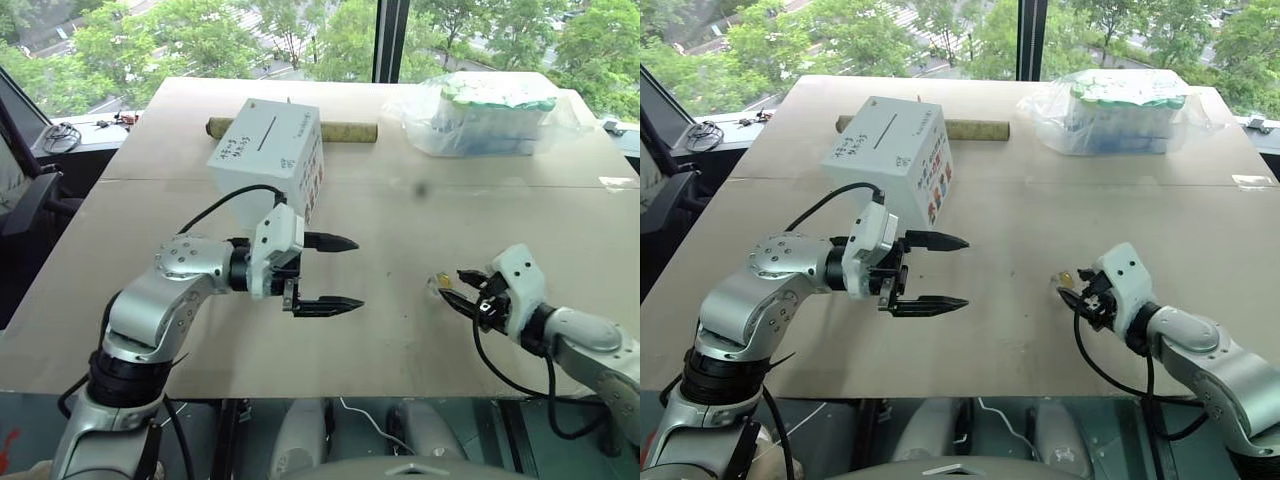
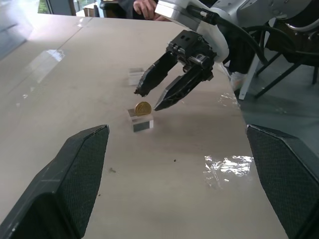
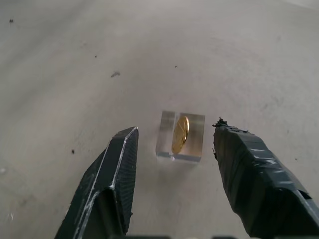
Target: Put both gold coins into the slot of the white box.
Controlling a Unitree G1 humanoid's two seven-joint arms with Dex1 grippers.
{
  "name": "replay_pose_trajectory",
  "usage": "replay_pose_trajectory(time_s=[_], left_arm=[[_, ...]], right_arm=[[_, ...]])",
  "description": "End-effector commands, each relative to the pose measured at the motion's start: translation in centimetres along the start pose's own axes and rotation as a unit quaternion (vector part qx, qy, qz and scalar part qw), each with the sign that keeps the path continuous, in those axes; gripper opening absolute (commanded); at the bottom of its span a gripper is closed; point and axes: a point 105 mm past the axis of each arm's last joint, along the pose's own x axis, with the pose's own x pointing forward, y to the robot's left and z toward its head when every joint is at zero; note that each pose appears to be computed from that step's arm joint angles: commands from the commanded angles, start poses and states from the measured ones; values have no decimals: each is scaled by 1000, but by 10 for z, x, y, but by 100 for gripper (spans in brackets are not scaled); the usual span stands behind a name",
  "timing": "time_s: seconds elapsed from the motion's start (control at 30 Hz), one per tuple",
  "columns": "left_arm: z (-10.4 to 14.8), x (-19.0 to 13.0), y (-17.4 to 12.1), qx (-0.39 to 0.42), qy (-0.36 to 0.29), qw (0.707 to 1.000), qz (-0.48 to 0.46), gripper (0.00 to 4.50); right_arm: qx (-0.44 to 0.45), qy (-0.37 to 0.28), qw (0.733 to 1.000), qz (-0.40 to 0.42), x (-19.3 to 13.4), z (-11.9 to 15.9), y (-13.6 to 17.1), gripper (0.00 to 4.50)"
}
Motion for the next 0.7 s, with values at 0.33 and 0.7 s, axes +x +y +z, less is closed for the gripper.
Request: replay_pose_trajectory(time_s=[0.33, 0.7], left_arm=[[10, -13, 1, 20, -1, 1000, 4, 450], [19, -10, 4, -23, -16, 999, 29, 450]], right_arm=[[-5, 11, 1000, 2, 5, -1, -2, 77], [-4, -12, 1000, 9, 2, 13, -5, 4]])
